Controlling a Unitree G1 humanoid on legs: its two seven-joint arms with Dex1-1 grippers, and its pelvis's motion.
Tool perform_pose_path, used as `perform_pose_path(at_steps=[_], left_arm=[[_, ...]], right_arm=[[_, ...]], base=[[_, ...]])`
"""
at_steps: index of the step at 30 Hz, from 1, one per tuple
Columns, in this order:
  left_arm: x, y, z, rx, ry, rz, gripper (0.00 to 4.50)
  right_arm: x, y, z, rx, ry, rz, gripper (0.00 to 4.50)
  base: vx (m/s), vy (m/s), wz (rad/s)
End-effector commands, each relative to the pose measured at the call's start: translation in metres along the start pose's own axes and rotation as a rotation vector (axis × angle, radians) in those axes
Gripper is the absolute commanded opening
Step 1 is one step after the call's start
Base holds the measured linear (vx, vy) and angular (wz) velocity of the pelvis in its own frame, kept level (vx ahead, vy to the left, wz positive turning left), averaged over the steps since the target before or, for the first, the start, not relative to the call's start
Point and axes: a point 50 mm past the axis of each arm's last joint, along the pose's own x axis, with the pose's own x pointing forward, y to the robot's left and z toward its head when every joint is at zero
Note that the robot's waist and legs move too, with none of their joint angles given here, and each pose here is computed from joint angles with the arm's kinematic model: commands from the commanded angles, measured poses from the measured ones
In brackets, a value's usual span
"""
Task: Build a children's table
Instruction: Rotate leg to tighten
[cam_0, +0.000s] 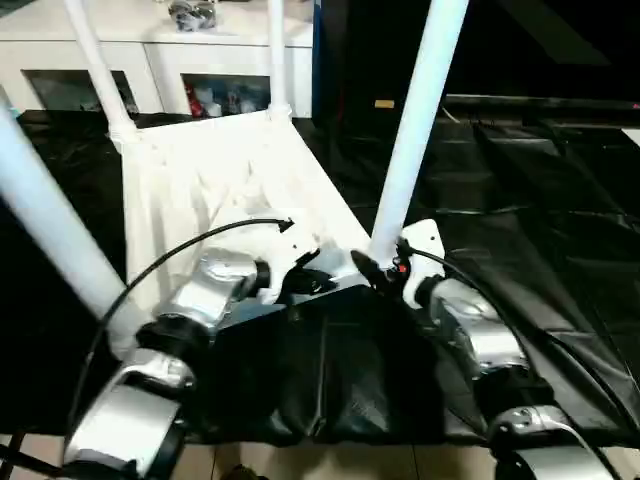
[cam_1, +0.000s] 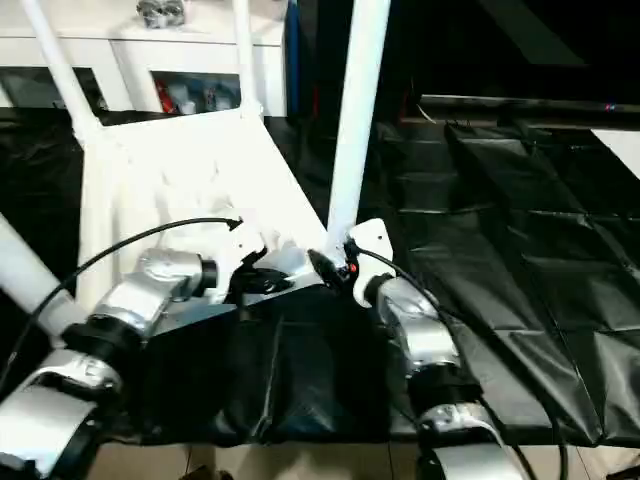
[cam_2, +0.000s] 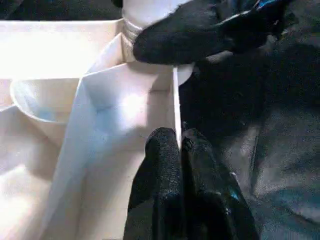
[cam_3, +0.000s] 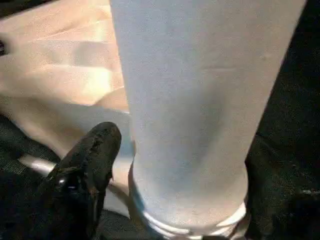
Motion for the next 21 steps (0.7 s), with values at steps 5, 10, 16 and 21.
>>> perform_pose_path(at_steps=[5,10,16,21], left_arm=[[-0.004,-0.013,-0.001,0.064,-0.003,-0.210,0.00],[-0.016,-0.012,-0.009,0.064,0.038,-0.265,0.00],[-0.021,-0.008,-0.008,0.048,0.036,-0.275,0.00],[-0.022,-0.005,-0.008,0.040,0.038,-0.261,0.00]], right_arm=[[-0.009,0.013,0.005,-0.109,0.086,0.381,4.47],[-0.016,0.011,0.007,-0.099,0.145,0.557,4.13],[-0.013,0.009,0.008,-0.086,0.166,0.595,3.67],[-0.010,0.013,0.009,-0.073,0.157,0.619,3.32]], base=[[0.010,-0.002,0.01],[0.000,0.000,0.00],[0.000,0.000,0.00],[0.000,0.000,0.00]])
